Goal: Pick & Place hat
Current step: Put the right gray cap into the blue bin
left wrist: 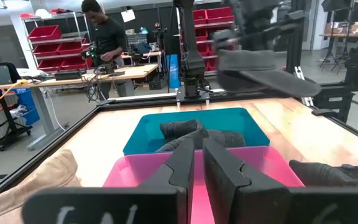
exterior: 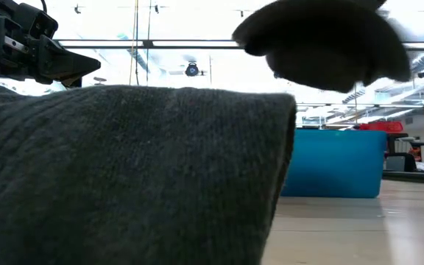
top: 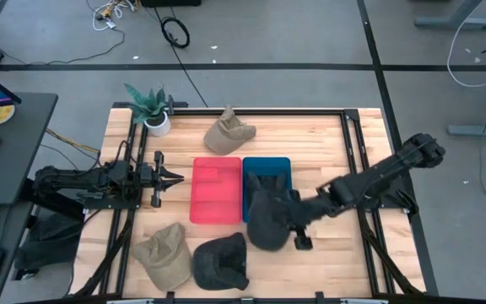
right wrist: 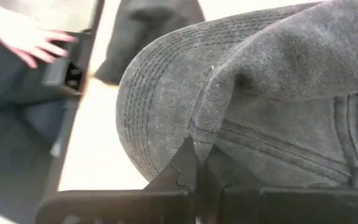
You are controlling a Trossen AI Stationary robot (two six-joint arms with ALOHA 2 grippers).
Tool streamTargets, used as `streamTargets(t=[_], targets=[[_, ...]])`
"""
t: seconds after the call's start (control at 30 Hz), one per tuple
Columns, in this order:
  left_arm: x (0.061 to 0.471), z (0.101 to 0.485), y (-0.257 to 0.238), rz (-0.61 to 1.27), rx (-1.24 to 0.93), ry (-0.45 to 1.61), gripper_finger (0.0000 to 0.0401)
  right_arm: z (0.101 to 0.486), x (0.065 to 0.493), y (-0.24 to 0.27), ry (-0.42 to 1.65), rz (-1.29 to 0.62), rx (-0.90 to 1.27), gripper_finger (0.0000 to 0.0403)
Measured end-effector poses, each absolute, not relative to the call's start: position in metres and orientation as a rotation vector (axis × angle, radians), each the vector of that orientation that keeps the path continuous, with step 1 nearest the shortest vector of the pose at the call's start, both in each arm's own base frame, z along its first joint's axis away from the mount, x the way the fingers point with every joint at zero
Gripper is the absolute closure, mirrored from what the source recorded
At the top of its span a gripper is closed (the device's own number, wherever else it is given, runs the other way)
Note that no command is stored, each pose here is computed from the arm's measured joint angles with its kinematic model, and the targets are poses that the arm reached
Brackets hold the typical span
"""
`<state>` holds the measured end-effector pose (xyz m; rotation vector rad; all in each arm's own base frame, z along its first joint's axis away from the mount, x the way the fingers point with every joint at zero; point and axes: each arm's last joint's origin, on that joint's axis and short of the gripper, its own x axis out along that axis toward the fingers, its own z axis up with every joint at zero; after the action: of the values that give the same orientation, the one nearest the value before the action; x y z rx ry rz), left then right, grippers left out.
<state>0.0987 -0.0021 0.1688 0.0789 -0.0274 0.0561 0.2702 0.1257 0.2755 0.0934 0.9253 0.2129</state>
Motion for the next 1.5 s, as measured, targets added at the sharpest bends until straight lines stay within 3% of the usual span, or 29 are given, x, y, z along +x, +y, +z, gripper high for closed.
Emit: streamTargets(t=[0.53,0.87,1.5], targets=[[0.099,0.169,-0.002,0.056,0.079,-0.028,0.0362,0.270,0.286,0.035,1.030,0.213,0.013,0.0401],[0.099,0.169,-0.002,0.056,0.079,-0.028,0.0362,0.256,0.295,0.021,1.070,0.292,-0.062,0.0401],[0.099,0.169,-0.002,0.056,0.079,-0.027,0.0362,0.179,0.334,0.013,1.239,0.392,-0.017,0.0401]])
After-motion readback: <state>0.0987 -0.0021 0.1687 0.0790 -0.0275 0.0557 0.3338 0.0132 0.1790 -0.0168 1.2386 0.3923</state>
